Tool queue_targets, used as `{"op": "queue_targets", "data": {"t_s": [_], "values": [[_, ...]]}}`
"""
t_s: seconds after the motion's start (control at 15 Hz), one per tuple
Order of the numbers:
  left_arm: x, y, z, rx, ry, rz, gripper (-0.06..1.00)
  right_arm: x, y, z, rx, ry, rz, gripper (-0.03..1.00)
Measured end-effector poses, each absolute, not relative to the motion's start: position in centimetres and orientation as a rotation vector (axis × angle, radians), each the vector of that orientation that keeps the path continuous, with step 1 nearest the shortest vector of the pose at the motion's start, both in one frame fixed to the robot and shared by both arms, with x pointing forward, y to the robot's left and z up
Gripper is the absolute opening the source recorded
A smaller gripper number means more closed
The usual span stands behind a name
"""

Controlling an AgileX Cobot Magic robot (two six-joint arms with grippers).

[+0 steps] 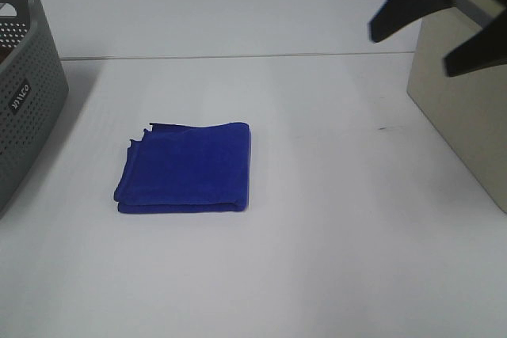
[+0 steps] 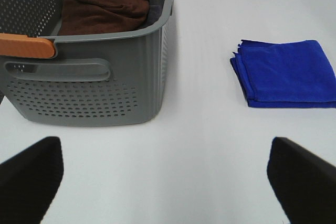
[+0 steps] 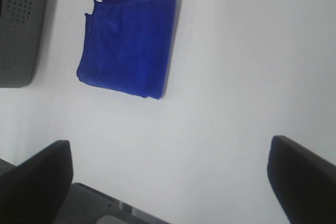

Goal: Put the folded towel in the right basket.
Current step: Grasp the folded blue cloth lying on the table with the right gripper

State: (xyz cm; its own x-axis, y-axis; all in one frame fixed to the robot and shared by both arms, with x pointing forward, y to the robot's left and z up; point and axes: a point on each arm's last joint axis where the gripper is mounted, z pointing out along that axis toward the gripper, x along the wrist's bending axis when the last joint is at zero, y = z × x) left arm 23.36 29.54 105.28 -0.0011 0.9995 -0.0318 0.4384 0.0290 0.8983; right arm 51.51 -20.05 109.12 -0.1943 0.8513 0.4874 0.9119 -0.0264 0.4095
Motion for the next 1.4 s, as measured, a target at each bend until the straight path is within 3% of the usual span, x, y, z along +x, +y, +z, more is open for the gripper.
{"op": "queue_targets", "data": {"t_s": [0.2,0.27,0.6,1.07,1.27,1.4], "values": [[23.4,29.5,105.3,1.512,1.544,0.931,0.98,55.1,-14.9,103.5,-1.905,-2.037,-1.032,0.95],[23.4,29.5,105.3,1.512,1.544,0.931,0.98,56.6,-13.1,99.8,-1.881,-1.998,-1.005,0.95],[23.4,29.5,105.3,1.512,1.544,0.931,0.98,58.9,-11.2,92.7,-1.827,-1.983,-0.926,0.94],[23.4,29.5,105.3,1.512,1.544,0.931,0.98,62.8,-9.7,87.3,-1.819,-2.008,-0.847,0.94],[23.4,29.5,105.3,1.512,1.544,0.931,0.98,62.8,-9.5,86.9,-1.817,-1.989,-0.827,0.93],[23.4,29.5,105.3,1.512,1.544,0.931,0.98,61.9,-6.9,86.4,-1.785,-1.98,-0.824,0.92]]}}
